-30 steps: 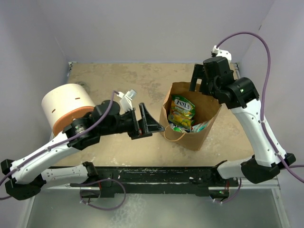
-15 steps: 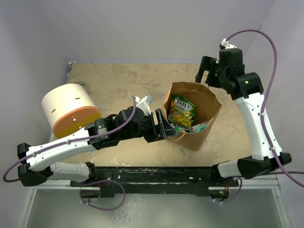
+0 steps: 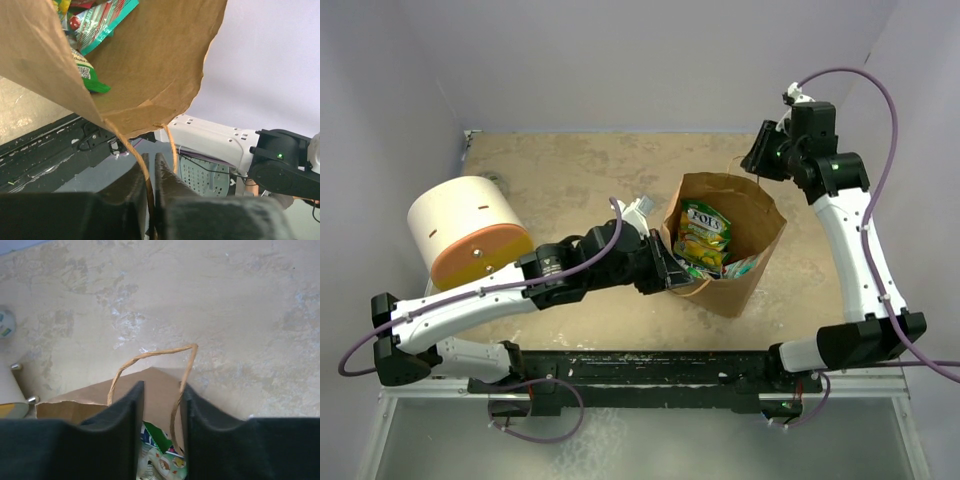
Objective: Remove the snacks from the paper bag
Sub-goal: Move the paper bag to the center of the board.
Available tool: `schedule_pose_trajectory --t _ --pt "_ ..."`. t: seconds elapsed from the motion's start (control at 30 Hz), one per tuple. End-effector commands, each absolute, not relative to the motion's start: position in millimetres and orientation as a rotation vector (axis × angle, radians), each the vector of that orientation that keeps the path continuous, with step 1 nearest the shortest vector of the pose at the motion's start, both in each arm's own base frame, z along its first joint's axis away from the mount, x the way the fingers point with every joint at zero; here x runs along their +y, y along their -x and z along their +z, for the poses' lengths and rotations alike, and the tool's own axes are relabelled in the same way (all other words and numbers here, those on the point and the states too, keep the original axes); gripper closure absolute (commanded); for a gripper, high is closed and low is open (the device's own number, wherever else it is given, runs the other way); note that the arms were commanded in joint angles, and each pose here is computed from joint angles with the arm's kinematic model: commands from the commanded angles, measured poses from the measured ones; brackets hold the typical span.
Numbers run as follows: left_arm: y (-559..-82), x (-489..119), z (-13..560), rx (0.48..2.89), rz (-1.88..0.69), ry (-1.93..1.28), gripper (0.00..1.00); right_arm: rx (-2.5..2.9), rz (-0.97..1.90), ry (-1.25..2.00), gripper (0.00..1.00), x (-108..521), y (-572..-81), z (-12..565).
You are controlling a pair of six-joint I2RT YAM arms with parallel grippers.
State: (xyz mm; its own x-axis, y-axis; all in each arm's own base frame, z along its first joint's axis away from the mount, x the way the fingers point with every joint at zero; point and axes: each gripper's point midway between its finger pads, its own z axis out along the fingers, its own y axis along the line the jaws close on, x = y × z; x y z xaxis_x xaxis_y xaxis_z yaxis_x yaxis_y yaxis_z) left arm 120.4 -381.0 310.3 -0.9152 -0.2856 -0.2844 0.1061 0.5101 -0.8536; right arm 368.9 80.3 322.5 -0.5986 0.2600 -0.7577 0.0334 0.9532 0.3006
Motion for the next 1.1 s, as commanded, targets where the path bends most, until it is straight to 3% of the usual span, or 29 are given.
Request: schedule_pose_trajectory --t 0.0,0.13,0.4,0.73,0.93,1.07 --pt "-133 -375 347 2.281 -1.406 0.238 0.99 2.163 0.441 -0.139 0.73 94 -379 342" --pt "-150 -356 355 2.246 -1.369 0.284 1.00 2.178 0.474 -0.095 0.90 100 -371 348" --pt "-187 -322 369 2.200 -1.330 0.327 1.00 2.121 0.683 0.065 0.94 130 -351 367" --pt "-268 -229 392 2.141 -1.068 0.356 1.00 2.062 1.031 0.208 0.91 201 -342 392" --pt "-253 -227 370 2.225 -1.128 0.380 1.00 2.081 1.120 0.203 0.90 211 -312 378" --pt "-238 -215 371 2.200 -1.133 0.433 0.94 2.100 1.182 0.236 0.76 213 -293 367"
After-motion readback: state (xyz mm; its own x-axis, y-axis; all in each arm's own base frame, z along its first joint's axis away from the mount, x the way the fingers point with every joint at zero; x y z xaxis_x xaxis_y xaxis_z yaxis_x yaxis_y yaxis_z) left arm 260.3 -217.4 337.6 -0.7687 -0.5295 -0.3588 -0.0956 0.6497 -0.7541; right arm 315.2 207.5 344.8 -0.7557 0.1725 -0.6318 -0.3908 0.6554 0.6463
